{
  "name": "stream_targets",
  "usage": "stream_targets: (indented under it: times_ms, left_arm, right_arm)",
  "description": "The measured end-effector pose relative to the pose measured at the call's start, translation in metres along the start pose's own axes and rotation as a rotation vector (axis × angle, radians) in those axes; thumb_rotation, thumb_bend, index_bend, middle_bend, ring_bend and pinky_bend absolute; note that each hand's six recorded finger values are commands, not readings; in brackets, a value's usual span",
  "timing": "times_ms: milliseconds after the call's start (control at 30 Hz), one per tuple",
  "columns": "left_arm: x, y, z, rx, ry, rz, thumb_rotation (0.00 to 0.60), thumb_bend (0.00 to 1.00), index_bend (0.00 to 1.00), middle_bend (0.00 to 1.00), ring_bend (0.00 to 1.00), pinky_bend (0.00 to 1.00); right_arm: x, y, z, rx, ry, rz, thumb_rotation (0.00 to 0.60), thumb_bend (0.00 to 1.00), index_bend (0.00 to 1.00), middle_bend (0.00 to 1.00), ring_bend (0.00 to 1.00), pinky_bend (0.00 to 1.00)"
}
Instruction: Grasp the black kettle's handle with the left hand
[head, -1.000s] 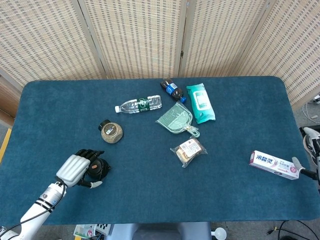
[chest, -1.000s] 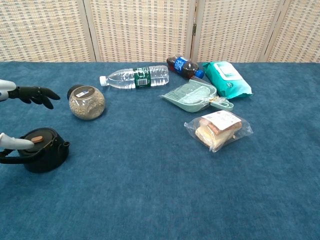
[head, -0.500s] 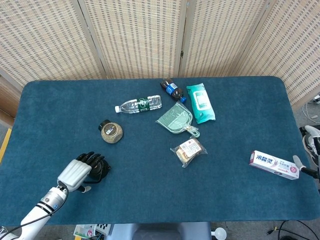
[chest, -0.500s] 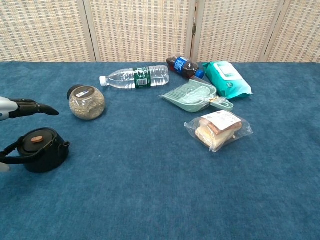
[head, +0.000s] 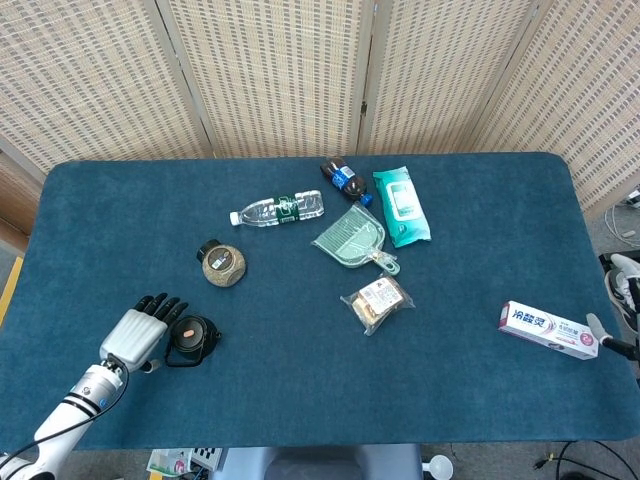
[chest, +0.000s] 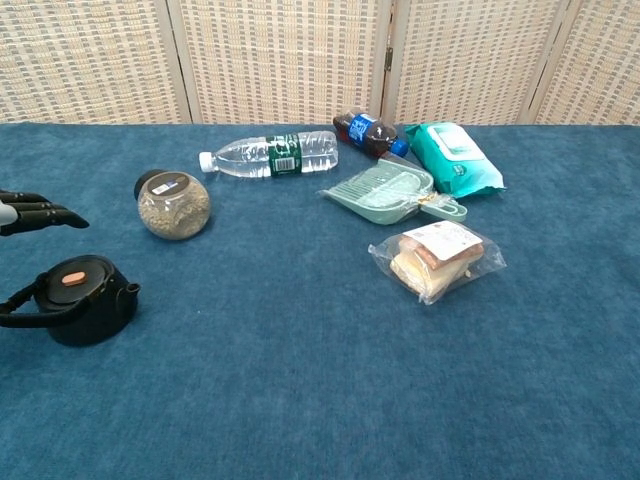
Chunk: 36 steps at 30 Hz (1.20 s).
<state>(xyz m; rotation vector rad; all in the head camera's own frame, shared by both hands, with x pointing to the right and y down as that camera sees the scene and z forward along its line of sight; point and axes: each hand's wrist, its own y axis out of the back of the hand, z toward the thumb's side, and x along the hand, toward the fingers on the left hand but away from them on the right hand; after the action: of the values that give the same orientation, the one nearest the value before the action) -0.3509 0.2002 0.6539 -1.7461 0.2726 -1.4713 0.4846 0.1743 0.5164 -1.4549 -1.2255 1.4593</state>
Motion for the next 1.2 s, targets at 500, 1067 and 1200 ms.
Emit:
stream_targets:
  times_ms: [500,1067,1200]
  left_arm:
    - [0.026,0.009,0.005,-0.059,-0.023,-0.002,0.6,0.13,0.0,0.06,0.03,0.09]
    - [0.061,0.02,-0.001,-0.059,-0.017,0.042,0.6,0.13,0.0,0.06,0.03,0.09]
    - [0.07,0.022,-0.007,-0.069,-0.001,0.065,0.6,0.13,0.0,0.06,0.03,0.09]
  right_arm:
    - [0.005,0.001,-0.006,-0.002,-0.021,-0.007,0.6,0.28,0.12,0.18,0.14,0.03]
    - [0.01,0.0,-0.011,-0.005,-0.038,-0.008,0.6,0.28,0.12,0.18,0.14,0.03]
    - [0.011,-0.001,-0.012,-0.007,-0.042,-0.002,0.6,0.28,0.12,0.18,0.14,0.03]
